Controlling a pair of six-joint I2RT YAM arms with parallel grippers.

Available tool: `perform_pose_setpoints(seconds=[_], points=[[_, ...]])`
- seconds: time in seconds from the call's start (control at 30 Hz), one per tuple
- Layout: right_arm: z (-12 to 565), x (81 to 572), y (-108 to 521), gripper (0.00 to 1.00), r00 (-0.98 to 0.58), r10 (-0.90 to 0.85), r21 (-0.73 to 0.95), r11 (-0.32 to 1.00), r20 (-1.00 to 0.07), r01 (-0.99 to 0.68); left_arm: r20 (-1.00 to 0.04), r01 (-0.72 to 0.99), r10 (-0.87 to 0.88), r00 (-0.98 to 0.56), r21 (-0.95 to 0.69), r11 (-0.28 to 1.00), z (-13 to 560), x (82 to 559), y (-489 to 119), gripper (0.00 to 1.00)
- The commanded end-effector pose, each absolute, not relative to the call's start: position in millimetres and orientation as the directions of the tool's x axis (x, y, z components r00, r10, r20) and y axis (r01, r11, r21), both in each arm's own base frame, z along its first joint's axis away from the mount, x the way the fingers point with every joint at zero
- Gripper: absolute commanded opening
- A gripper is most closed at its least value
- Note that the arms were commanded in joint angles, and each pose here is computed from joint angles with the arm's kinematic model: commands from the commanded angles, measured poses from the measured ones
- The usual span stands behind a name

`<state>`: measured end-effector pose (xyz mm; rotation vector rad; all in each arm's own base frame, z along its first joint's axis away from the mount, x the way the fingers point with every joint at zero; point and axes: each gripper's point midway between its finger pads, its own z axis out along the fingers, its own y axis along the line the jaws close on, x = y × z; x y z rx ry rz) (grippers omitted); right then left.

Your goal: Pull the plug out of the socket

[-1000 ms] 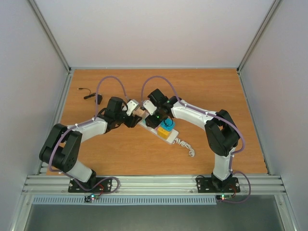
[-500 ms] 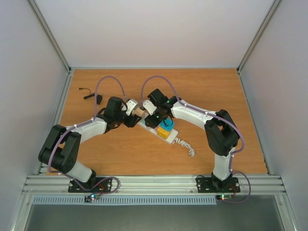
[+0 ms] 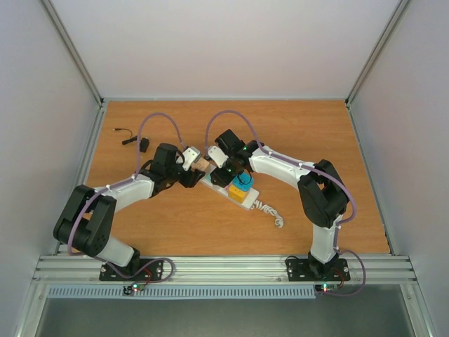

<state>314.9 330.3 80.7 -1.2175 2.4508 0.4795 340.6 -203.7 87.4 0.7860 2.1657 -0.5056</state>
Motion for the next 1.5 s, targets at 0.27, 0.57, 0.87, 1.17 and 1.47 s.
perform_pose_setpoints(seconds=[0.27,0.57,0.87,1.17,1.47], points=[[35,303,324,0.41,-0.600,-0.717,0.164,0.584,-0.356,-0.795,-0.878,0.716,0.284,-0.386,-0.091,0.692,150,365,-227,0.40],[37,305,324,0.40,-0.600,-0.714,0.161,0.586,-0.361,-0.794,-0.861,0.715,0.325,-0.391,-0.062,0.697,133,354,-218,0.39],[38,305,324,0.41,-0.599,-0.713,0.159,0.586,-0.364,-0.794,-0.866,0.698,0.321,-0.383,-0.044,0.715,145,354,-212,0.39],[37,304,324,0.41,-0.602,-0.711,0.160,0.589,-0.364,-0.792,-0.878,0.678,0.278,-0.389,-0.068,0.732,168,364,-209,0.38],[43,306,326,0.42,-0.596,-0.707,0.159,0.585,-0.380,-0.795,-0.857,0.592,0.197,-0.476,-0.147,0.792,169,392,-172,0.38]])
